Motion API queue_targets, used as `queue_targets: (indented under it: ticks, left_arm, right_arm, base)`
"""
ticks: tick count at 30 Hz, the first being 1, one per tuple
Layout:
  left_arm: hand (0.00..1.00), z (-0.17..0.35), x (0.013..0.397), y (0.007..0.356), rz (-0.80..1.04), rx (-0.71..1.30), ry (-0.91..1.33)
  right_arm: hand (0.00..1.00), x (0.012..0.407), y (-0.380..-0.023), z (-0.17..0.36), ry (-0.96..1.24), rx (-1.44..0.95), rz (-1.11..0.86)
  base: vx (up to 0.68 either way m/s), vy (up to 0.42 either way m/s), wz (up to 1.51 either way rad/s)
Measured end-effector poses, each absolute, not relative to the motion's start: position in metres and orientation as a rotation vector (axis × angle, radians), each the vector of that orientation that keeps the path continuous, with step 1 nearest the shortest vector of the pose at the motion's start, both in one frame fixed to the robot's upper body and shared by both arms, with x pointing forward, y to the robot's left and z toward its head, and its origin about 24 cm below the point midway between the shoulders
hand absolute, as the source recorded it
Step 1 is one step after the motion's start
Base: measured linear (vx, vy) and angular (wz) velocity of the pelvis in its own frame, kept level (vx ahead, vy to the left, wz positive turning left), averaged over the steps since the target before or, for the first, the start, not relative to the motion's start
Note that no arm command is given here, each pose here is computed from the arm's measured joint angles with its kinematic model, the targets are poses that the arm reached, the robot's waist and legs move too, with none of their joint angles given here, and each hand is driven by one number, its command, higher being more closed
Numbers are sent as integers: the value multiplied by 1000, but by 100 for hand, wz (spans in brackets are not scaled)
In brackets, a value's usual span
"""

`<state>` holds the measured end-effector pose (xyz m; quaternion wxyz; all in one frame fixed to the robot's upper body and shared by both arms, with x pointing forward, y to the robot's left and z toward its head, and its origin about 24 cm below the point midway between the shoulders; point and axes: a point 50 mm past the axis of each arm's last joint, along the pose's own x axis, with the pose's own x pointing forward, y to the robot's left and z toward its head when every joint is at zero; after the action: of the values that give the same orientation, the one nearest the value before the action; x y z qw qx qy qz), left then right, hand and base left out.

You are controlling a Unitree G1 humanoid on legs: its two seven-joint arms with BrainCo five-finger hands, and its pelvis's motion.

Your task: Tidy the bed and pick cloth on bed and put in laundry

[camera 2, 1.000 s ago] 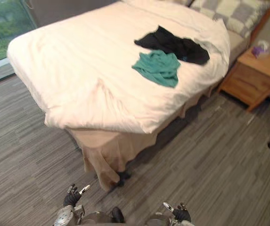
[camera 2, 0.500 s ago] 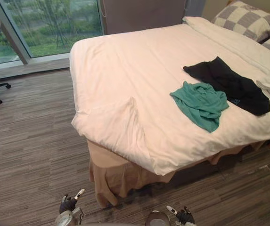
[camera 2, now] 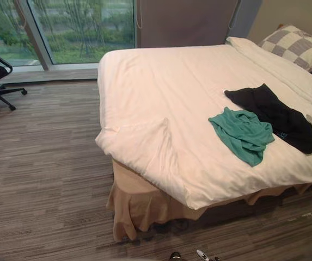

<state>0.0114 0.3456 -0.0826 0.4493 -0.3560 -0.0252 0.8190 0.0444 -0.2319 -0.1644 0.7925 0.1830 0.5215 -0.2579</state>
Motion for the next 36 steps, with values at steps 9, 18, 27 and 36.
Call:
queue_targets:
  ticks: [9, 18, 27, 36]
  left_arm:
    - [0, 113, 195, 348, 1012, 62, -733]
    - [0, 276, 286, 228, 302, 595, -1108]
    - [0, 145, 347, 221, 89, 965, -369]
    - [0, 94, 357, 218, 21, 1156, -76]
  right_arm:
    - [0, 58, -232, -161, 1114, 461, -552]
    - [0, 38, -242, -163, 1139, 530, -692]
    - [0, 46, -238, -164, 1161, 536, -697]
    - [0, 38, -235, -165, 1201, 476, -719]
  base:
    - [-2, 4, -6]
    - [29, 31, -24]
    - [-58, -31, -15]
    - [-67, -9, -21]
